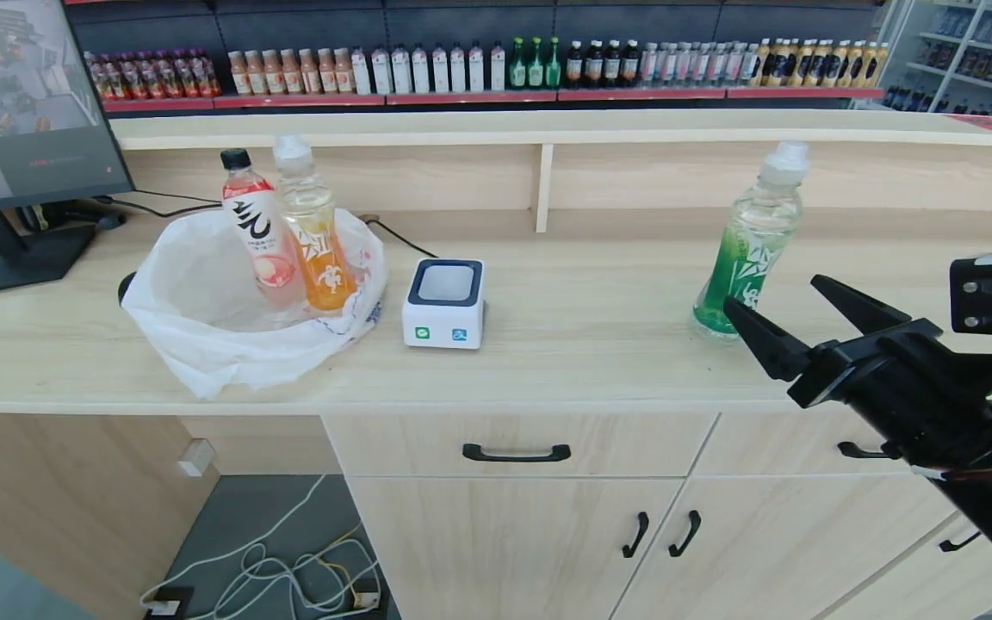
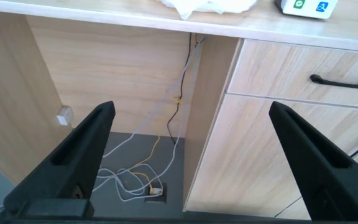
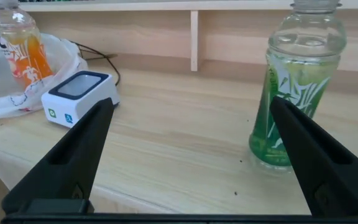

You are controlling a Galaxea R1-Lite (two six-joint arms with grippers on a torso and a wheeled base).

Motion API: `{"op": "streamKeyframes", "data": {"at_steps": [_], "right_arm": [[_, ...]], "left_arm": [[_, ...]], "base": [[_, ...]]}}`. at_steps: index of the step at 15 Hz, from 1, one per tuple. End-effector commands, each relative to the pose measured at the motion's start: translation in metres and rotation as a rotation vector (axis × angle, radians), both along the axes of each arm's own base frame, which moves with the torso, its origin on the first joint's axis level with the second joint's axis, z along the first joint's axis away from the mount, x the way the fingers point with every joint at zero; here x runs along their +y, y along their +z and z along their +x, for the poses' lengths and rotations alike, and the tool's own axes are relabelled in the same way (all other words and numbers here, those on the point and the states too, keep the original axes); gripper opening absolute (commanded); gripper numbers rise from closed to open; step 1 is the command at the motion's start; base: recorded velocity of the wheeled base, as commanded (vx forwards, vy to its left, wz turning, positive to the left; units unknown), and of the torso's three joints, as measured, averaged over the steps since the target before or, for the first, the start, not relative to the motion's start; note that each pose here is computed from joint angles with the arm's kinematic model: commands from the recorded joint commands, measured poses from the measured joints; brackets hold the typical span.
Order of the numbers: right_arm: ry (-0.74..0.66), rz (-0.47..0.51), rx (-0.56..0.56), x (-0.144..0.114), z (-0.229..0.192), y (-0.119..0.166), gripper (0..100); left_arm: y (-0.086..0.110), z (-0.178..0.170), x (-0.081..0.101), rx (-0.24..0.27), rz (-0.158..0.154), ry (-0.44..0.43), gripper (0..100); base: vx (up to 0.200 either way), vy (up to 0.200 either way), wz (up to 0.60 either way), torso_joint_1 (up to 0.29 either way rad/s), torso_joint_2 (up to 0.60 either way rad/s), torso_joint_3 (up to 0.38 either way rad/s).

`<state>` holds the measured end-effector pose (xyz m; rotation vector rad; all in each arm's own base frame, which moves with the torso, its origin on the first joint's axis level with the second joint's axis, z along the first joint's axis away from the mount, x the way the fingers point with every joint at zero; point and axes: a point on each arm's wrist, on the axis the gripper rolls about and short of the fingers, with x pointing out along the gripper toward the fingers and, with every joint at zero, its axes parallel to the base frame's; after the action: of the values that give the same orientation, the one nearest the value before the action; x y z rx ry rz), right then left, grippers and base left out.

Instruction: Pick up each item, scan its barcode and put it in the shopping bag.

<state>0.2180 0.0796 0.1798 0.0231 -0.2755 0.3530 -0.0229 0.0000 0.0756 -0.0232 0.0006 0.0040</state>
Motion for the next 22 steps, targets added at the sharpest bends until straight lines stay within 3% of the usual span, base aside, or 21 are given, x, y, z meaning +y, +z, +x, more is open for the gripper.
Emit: {"op": "streamKeyframes", "data": {"at_steps": [1,5,12,15,17,22], "right_arm": [[0.002,-0.004,0.008,0.001,0.0,-0.002,100],[0.002,-0.01,0.025,0.002,0.004,-0.006,100],[0.009,-0.018,0.037,0.006,0.01,-0.01,100],[0.038,-0.02,0.016,0.023,0.015,-0.007,100],[-0.005,0.023,0.015,0.053,0.037,-0.009,100],[-0.041,0.003,0.056,0.067,0.057,-0.027,100]], "left_arm": [[0.0,0.0,0.0,-0.001,-0.001,0.001,100],[0.0,0.0,0.0,-0.001,0.0,0.001,100],[0.0,0.0,0.0,-0.001,0.005,0.001,100],[0.0,0.0,0.0,-0.001,0.006,0.001,100],[0.0,0.0,0.0,-0.001,0.006,0.001,100],[0.0,0.0,0.0,-0.001,0.006,0.001,100]], "base": [[0.0,-0.2,0.0,0.002,0.0,0.002],[0.1,-0.2,0.0,0.0,0.0,0.001],[0.0,0.0,0.0,0.0,0.0,0.0],[0.0,0.0,0.0,0.0,0.0,0.0],[0.0,0.0,0.0,0.0,0.0,0.0],[0.0,0.0,0.0,0.0,0.0,0.0]]}}
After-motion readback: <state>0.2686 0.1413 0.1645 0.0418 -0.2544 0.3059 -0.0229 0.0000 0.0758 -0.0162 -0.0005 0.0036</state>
